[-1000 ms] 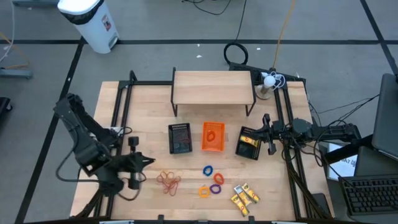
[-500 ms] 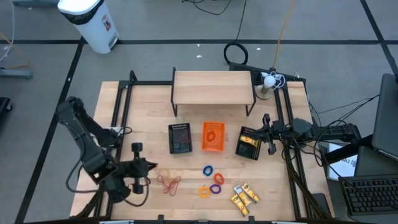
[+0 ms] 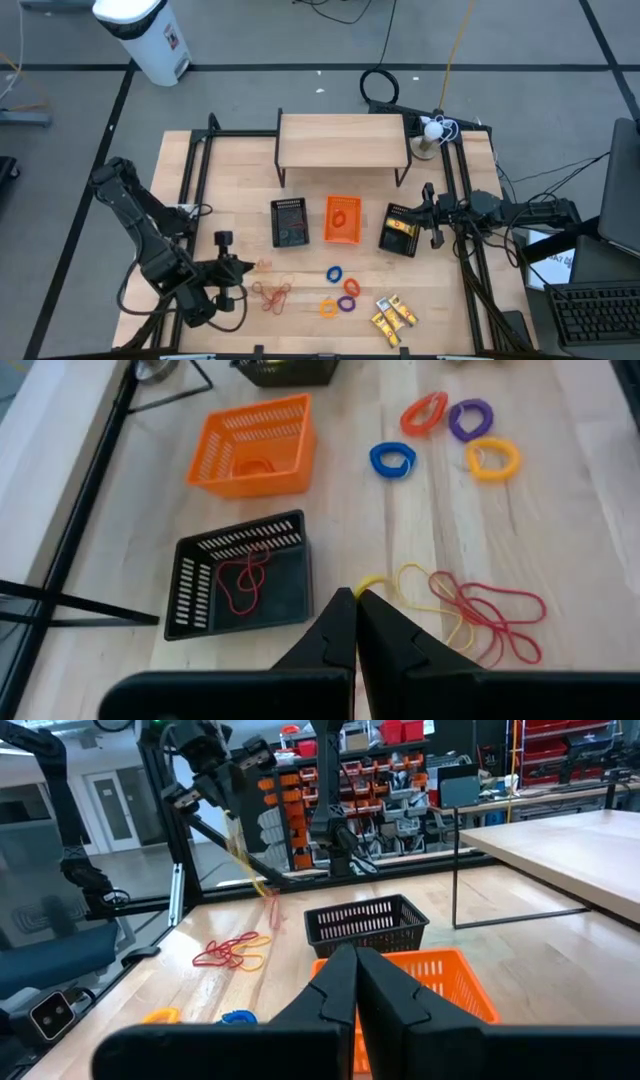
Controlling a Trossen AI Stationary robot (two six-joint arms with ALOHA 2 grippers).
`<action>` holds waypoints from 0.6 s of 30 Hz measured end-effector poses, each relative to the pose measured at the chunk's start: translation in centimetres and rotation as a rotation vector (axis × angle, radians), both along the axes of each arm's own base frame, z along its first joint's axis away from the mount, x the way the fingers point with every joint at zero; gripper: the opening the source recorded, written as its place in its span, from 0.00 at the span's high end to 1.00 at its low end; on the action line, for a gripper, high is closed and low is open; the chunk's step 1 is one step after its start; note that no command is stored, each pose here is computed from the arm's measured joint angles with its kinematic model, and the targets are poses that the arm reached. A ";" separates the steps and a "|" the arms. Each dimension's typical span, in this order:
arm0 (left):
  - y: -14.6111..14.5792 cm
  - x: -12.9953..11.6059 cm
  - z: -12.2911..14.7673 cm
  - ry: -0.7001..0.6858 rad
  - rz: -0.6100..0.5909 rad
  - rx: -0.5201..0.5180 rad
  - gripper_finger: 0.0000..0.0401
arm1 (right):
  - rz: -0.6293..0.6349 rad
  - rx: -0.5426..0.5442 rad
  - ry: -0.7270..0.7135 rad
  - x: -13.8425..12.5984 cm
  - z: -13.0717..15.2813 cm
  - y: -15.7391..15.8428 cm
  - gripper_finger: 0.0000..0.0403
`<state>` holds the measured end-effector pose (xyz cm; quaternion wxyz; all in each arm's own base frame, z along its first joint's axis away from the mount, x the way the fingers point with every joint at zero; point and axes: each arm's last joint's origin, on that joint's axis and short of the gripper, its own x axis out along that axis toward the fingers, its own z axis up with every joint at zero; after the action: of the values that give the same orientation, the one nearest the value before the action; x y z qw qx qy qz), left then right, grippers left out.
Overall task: Pick & Place Office Desk Supplies
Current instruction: Put the yellow rubber band into the left black bin
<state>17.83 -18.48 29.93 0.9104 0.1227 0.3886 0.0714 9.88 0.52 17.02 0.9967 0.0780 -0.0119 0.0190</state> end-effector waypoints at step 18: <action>0.4 1.4 0.8 -0.087 0.017 0.026 1.00 | 0.142 -0.003 -0.117 1.2 1.4 1.3 0.69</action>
<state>19.22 -18.05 30.76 0.9242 0.1279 0.3486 0.0895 11.10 1.78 18.39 0.9905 0.0761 -0.0647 0.0942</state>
